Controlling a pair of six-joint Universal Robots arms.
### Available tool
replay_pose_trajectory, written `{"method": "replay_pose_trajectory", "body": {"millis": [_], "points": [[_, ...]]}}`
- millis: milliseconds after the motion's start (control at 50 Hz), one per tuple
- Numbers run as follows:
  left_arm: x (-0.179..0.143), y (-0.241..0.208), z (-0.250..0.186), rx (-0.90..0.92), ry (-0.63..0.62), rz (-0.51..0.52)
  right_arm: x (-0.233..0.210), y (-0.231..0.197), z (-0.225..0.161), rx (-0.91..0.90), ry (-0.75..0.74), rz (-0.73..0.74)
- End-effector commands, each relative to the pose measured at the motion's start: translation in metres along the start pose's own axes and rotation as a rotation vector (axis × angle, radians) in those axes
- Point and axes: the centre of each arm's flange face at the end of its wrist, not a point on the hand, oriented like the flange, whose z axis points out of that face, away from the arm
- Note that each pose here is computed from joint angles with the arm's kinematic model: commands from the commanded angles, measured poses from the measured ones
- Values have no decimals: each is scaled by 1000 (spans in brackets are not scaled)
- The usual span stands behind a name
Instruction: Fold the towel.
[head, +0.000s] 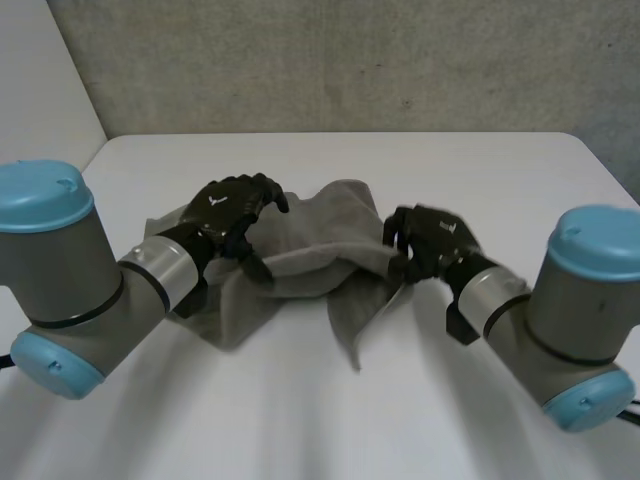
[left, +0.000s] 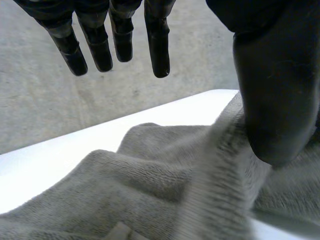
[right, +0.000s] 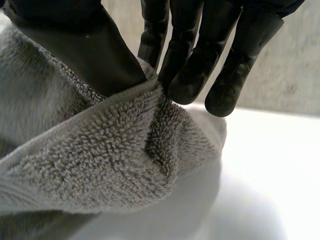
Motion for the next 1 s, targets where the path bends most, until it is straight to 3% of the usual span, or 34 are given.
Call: {"method": "replay_pose_trajectory", "body": {"millis": [20,220,460,760,1000], "points": [[-18,-5,-8,4,54,-12,23,-32,-11,-72,-3,-173],[-41,-26,-5,68,149,11,44,-9,-29,-351,-70,-483],[-44,6,22,-48,179,-12,42,6,-38,-396,-94,-517],[-7,56,17,-206,242,305,42,13,-41,-404,-102,-504],[-10,60,30,-202,197,416,42,18,-43,-413,-105,-498]]}}
